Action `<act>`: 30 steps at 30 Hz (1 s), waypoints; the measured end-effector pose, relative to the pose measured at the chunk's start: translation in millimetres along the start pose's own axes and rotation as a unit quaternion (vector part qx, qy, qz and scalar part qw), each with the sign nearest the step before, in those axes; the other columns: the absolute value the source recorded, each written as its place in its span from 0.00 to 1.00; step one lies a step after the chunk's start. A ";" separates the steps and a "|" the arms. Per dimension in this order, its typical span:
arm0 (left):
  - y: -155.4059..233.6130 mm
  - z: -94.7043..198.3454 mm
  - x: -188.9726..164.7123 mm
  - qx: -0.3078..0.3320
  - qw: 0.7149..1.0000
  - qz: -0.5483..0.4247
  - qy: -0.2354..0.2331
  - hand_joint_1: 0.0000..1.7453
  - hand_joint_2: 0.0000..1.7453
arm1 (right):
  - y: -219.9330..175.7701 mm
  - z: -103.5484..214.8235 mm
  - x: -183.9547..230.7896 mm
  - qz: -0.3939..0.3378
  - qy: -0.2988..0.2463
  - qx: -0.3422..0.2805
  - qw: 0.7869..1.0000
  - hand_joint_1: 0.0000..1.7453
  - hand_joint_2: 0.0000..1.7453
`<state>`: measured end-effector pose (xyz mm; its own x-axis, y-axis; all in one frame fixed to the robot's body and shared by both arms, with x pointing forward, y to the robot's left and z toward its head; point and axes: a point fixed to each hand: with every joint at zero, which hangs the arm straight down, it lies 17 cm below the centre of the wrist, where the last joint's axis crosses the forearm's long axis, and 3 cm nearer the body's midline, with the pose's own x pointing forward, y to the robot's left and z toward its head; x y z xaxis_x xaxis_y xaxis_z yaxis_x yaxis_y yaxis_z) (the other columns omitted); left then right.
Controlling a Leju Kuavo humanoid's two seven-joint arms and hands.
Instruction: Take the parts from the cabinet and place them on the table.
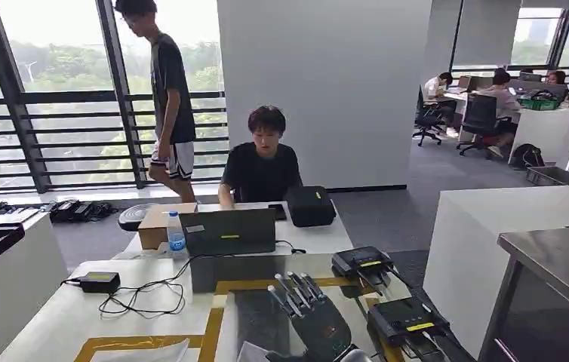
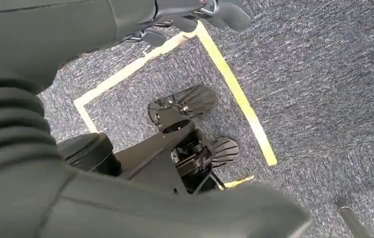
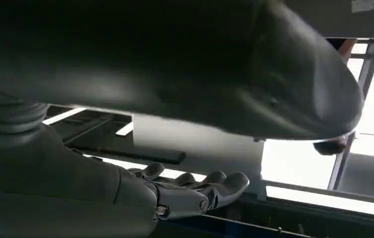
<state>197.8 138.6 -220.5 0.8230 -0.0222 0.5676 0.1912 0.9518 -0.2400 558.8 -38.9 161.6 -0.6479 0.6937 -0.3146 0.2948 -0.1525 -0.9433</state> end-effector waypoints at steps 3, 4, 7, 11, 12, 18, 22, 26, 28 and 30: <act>0.8 -0.1 -0.3 0.002 1.000 0.000 0.000 0.00 0.00 | 1.7 2.2 -6.4 0.001 0.011 0.001 1.000 0.00 0.00; 0.8 -0.1 -0.3 0.002 1.000 0.000 0.000 0.00 0.00 | 2.9 3.6 -10.3 0.001 0.017 0.002 1.000 0.00 0.00; 1.0 0.0 -1.0 0.003 1.000 -0.001 0.002 0.00 0.00 | 5.8 7.5 -20.6 0.002 0.032 0.005 0.999 0.00 0.00; 1.3 0.0 -1.5 0.004 1.000 -0.001 0.002 0.00 0.00 | 8.5 17.2 -52.5 0.006 0.073 0.008 0.997 0.00 0.00; 1.4 0.1 -2.0 0.004 1.000 -0.001 0.003 0.00 0.00 | 7.9 19.1 -60.3 0.008 0.080 0.008 0.997 0.00 0.00; 2.8 0.6 -4.0 0.008 1.000 0.005 0.003 0.00 0.00 | 2.8 33.4 -102.8 0.010 0.119 -0.003 0.993 0.00 0.00; 3.4 0.9 -3.3 0.010 1.000 0.008 0.000 0.00 0.00 | -0.7 38.0 -104.0 -0.011 0.113 -0.025 0.993 0.00 0.00; 3.4 2.4 -7.2 0.012 1.000 0.015 -0.001 0.00 0.00 | 16.1 55.2 -74.0 -0.055 0.099 -0.052 0.992 0.00 0.00; 3.2 3.6 -10.8 0.012 1.000 0.015 0.000 0.00 0.00 | 27.3 65.7 -54.8 -0.067 0.091 -0.055 0.992 0.00 0.00; 4.5 3.8 -11.1 0.013 1.000 0.015 0.001 0.00 0.00 | 31.6 73.1 -44.1 -0.073 0.084 -0.061 0.992 0.00 0.00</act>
<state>187.6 144.3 -224.9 0.8288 0.0064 0.5595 0.1523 0.9596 -0.2367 545.4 -125.7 137.9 -0.5661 0.8118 -0.1433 0.2953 0.0374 -0.9547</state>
